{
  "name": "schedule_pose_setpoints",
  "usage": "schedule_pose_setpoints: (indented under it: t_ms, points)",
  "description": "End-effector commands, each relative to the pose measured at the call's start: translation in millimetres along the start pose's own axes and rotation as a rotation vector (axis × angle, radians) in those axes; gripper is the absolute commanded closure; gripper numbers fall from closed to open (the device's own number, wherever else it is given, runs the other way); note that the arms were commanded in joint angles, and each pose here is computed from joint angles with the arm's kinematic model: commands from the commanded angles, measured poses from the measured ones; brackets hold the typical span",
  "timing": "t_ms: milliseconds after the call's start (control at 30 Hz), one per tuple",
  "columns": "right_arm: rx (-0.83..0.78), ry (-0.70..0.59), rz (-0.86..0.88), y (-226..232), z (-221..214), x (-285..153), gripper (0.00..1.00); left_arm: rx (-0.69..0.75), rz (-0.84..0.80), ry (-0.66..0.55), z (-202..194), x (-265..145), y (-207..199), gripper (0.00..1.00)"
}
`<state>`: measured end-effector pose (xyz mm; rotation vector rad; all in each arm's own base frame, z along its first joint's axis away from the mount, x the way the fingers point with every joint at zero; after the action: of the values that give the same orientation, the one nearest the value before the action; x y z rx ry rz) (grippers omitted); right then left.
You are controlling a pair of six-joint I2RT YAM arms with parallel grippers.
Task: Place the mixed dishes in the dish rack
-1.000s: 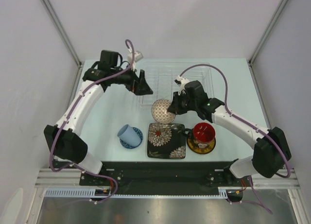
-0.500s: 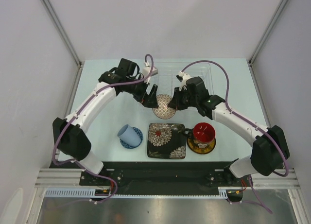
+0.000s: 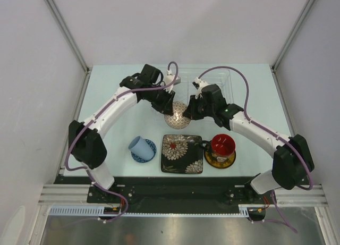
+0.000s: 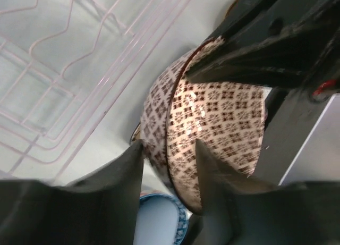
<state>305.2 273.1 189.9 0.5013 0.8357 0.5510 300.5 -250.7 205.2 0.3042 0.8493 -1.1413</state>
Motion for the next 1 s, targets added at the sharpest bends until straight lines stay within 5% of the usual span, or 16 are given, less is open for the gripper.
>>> schedule_pose_setpoints:
  t_ms: [0,67,267,367,467,600,833,967]
  points:
    - [-0.015,-0.12,0.131,39.9,38.4,-11.8,1.0,0.041,0.09,-0.027,22.3,-11.5,18.1,0.85]
    - [-0.015,-0.123,0.132,40.0,38.6,-10.5,1.0,0.04,0.11,-0.018,24.6,-14.6,21.2,1.0]
    - [0.003,-0.143,0.15,44.7,43.0,-6.8,0.94,0.061,0.222,-0.001,38.8,-31.5,34.8,1.0]
    - [0.009,-0.15,0.138,42.3,44.2,-5.6,0.45,0.091,0.384,-0.008,61.1,-57.2,55.8,1.0]
    - [0.014,-0.145,0.099,34.3,42.2,-6.1,0.3,0.117,0.58,-0.001,78.3,-85.1,80.8,1.0]
    - [0.011,-0.164,0.052,24.4,46.9,-16.8,0.23,0.151,0.821,0.02,97.4,-114.9,110.4,1.0]
    - [0.02,-0.213,0.004,11.2,59.0,-45.8,0.22,0.245,1.292,0.278,98.5,-126.5,145.0,1.0]
    - [0.043,-0.242,-0.025,-4.3,63.5,-65.4,0.22,0.164,1.38,0.245,95.6,-124.3,146.7,1.0]
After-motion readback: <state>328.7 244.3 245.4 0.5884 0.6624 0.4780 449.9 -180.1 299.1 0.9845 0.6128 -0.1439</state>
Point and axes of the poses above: each gripper's point midway between its finger pads, its own x axis out along the fingers, its own y axis along the line the jaws close on, z = x × y, the point moved 2 cm from there along -x, back along the fingers, and after that the axes turned 15 degrees about x, right-handed, at the moved point
